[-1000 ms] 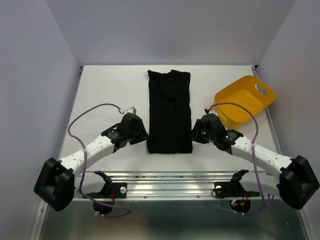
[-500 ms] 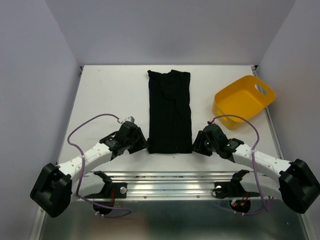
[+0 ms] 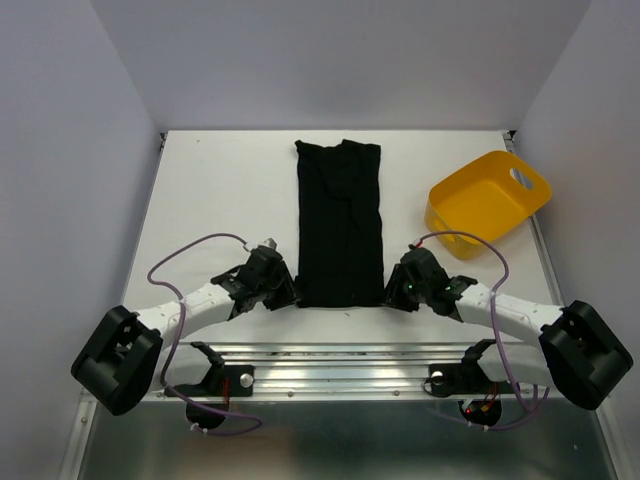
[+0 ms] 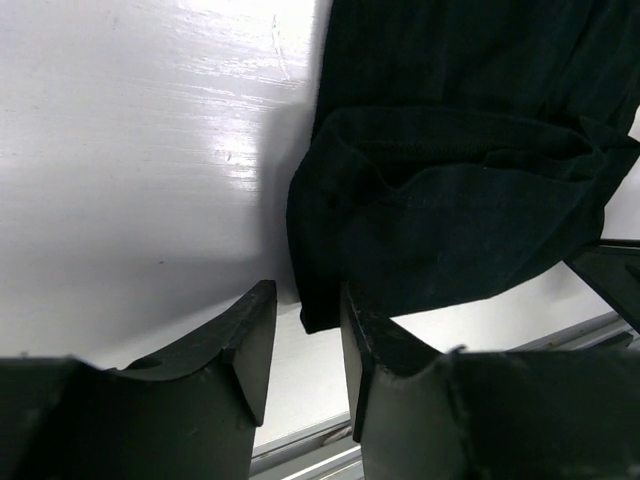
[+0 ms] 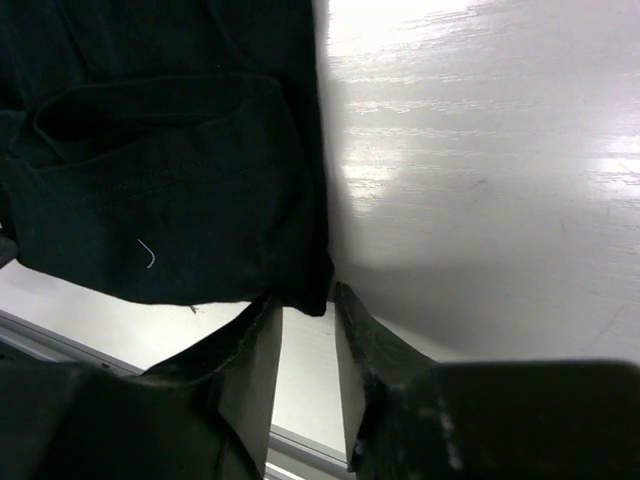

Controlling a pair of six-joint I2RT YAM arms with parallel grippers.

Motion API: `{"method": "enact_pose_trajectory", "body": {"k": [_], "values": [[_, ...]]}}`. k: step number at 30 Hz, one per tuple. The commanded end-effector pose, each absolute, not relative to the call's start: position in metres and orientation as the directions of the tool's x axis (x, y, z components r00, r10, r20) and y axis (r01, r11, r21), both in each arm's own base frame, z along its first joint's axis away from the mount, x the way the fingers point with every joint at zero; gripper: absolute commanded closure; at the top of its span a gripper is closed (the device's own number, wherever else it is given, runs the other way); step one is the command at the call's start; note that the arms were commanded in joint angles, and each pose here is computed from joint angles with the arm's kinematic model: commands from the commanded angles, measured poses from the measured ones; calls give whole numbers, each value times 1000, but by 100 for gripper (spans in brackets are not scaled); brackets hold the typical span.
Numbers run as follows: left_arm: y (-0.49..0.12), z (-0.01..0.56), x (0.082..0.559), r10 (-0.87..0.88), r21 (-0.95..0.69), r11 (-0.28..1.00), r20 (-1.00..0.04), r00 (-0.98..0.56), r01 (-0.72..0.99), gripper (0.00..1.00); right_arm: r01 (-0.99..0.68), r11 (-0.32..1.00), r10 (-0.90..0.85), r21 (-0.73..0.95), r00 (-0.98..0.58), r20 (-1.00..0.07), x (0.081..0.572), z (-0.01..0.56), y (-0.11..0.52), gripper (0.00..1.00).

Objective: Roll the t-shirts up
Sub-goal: Roll the T-shirt to the center of the board.

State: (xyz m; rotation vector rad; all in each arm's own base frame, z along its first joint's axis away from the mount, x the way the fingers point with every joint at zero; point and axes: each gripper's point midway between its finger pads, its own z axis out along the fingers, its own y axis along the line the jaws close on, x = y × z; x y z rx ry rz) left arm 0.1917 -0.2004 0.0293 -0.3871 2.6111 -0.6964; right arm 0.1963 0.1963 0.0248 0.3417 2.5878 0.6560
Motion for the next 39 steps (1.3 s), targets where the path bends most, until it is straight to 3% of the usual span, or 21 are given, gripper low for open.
{"method": "enact_pose_trajectory", "body": {"k": [1,6,9,10,20,21,22,23,24,25,28,31,39], "values": [[-207,30,195,-364,-545,826,-322,-874,-144,59,120,838,359,533,-857,-370,204,27,202,68],[-207,30,196,-368,-545,825,-321,-873,-147,71,116,832,360,542,-857,-370,204,29,203,86],[-210,36,198,-369,-557,819,-324,-871,-139,90,108,830,359,548,-854,-376,205,33,204,98],[-211,38,198,-367,-562,816,-324,-872,-135,100,104,827,362,553,-850,-381,207,37,205,99],[-216,58,204,-364,-575,810,-338,-868,-116,100,126,833,376,539,-844,-383,206,39,200,99],[-216,57,203,-361,-574,811,-332,-871,-117,99,127,833,375,538,-845,-381,205,38,199,99],[-215,54,201,-358,-564,816,-328,-874,-122,91,128,834,375,536,-845,-381,205,37,199,99],[-214,52,199,-356,-560,819,-323,-877,-125,75,125,833,374,538,-844,-384,207,39,200,99],[-213,52,199,-355,-561,819,-325,-877,-123,70,125,835,373,536,-845,-383,206,38,200,99],[-213,52,198,-354,-562,818,-325,-877,-122,53,126,838,368,530,-848,-382,206,37,200,99],[-212,57,196,-359,-572,812,-331,-873,-117,37,135,838,374,529,-848,-376,206,36,200,99],[-208,58,191,-362,-574,810,-327,-873,-120,27,143,836,380,530,-847,-372,205,35,199,99],[-204,50,178,-365,-575,806,-300,-881,-139,26,143,836,382,530,-845,-374,207,38,199,99]]}}
